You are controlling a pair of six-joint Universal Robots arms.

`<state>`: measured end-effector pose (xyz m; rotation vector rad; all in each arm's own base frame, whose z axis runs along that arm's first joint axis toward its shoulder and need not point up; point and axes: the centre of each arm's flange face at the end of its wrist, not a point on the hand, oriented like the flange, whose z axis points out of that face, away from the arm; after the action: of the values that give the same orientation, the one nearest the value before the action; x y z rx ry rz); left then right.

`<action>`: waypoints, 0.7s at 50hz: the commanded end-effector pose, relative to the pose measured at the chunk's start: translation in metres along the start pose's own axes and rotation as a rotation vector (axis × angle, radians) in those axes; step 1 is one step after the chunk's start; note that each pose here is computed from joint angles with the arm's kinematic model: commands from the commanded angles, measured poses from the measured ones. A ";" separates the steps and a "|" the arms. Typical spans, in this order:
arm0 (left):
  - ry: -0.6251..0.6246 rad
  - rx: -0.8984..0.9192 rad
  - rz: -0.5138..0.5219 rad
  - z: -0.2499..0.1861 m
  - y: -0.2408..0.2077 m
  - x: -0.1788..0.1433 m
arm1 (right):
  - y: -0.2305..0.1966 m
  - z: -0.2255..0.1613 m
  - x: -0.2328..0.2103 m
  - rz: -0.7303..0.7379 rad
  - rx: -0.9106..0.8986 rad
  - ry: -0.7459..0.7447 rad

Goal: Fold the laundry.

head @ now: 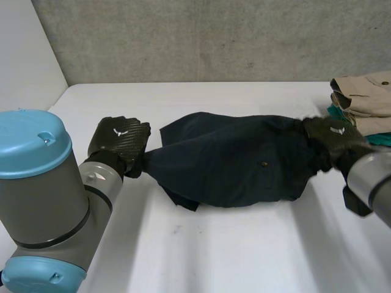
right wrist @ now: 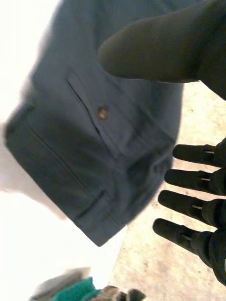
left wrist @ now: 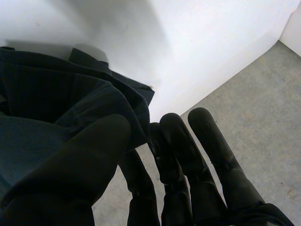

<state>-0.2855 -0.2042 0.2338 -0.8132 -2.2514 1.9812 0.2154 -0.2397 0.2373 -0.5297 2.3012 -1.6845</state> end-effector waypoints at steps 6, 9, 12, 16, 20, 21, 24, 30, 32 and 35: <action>0.000 -0.004 -0.001 0.003 0.001 0.001 | 0.053 -0.003 -0.012 -0.053 -0.045 -0.037; -0.001 0.001 -0.003 0.003 0.000 0.001 | 0.074 0.014 -0.013 -0.088 -0.078 -0.041; -0.002 0.004 -0.005 0.004 -0.001 0.000 | 0.085 0.024 -0.012 -0.116 -0.092 -0.039; -0.006 0.005 -0.004 0.004 -0.001 0.000 | 0.091 0.038 -0.010 -0.167 -0.080 -0.032; -0.007 0.010 -0.007 0.005 -0.002 0.000 | 0.096 0.051 -0.010 -0.212 -0.061 -0.022; -0.008 0.013 -0.008 0.005 -0.002 0.000 | 0.096 0.057 -0.009 -0.227 -0.041 -0.010; -0.006 0.012 -0.007 0.005 -0.002 0.000 | 0.092 0.065 -0.005 -0.239 0.011 0.028; -0.005 0.031 -0.014 0.002 -0.008 0.000 | 0.057 0.070 0.002 -0.273 0.152 0.107; -0.008 0.050 -0.019 0.001 -0.014 -0.002 | 0.031 0.061 0.002 -0.305 0.210 0.116; -0.041 0.156 -0.042 -0.011 -0.047 -0.015 | -0.029 0.031 0.000 -0.402 0.320 0.129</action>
<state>-0.2887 -0.2075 0.2435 -0.7818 -2.2098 2.0194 0.2334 -0.2846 0.1666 -0.7883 2.2218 -2.0431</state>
